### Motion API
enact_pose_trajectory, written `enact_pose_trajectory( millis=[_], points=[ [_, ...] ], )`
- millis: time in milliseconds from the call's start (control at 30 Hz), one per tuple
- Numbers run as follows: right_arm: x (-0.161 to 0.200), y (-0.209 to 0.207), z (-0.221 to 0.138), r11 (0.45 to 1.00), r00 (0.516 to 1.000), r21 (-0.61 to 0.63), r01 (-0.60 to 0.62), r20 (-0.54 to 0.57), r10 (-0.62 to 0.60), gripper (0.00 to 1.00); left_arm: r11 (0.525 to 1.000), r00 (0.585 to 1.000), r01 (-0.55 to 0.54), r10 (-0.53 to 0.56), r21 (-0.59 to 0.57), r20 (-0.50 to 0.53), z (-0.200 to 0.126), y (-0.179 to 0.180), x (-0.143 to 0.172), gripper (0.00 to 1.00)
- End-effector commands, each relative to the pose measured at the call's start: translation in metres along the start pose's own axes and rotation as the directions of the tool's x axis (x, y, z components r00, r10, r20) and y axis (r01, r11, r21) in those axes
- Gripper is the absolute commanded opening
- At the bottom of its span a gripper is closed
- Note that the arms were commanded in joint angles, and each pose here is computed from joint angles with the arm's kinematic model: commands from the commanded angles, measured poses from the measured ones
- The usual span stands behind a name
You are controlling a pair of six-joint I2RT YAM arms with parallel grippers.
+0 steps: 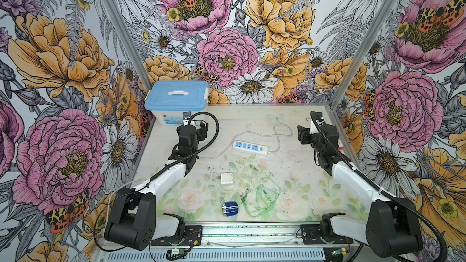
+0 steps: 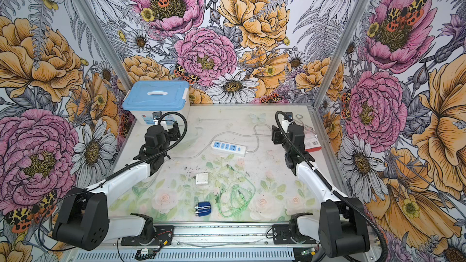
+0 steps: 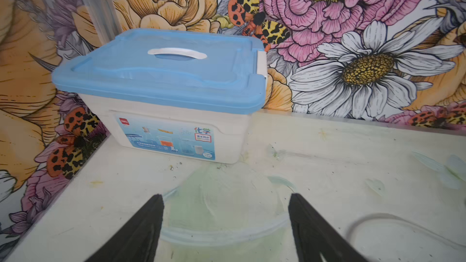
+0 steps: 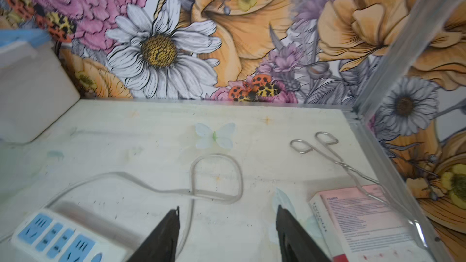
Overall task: Charge the electric shaver
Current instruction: Pick up the charging cable from the center of the board.
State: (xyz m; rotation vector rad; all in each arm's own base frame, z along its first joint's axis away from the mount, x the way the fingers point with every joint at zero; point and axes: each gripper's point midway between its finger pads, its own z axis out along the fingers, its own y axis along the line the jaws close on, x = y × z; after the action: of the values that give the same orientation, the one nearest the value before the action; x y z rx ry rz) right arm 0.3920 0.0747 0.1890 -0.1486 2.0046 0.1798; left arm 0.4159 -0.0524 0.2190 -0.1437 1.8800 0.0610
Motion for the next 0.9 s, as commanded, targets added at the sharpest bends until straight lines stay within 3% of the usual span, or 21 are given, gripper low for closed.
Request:
enact_pose_trajectory(
  millis=[0,133,333,500,867],
  points=[
    [0.066,0.052,-0.004,0.987,0.967,-0.163,-0.003,-0.252,-0.039,0.56,0.999,0.984,0.041,-0.044,-0.018,-0.171,-0.009,0.001,0.016,0.79],
    [0.087,0.117,-0.014,0.937,0.944,-0.349,-0.004,-0.311,-0.112,0.49,0.989,0.962,0.106,-0.076,0.105,-0.261,-0.021,-0.019,0.013,0.79],
    [0.132,0.163,-0.018,0.887,0.883,-0.461,-0.021,-0.425,-0.2,0.39,0.93,0.922,0.21,-0.086,0.301,-0.378,-0.052,-0.037,0.011,0.8],
    [0.144,0.177,-0.009,0.882,0.86,-0.472,0.014,-0.444,-0.251,0.38,0.899,0.898,0.286,-0.13,0.333,-0.421,-0.065,-0.025,0.024,0.81],
    [0.152,0.201,0.014,0.863,0.831,-0.501,0.073,-0.448,-0.33,0.29,0.878,0.877,0.296,-0.094,0.375,-0.471,-0.063,-0.035,0.041,0.81]
  ],
)
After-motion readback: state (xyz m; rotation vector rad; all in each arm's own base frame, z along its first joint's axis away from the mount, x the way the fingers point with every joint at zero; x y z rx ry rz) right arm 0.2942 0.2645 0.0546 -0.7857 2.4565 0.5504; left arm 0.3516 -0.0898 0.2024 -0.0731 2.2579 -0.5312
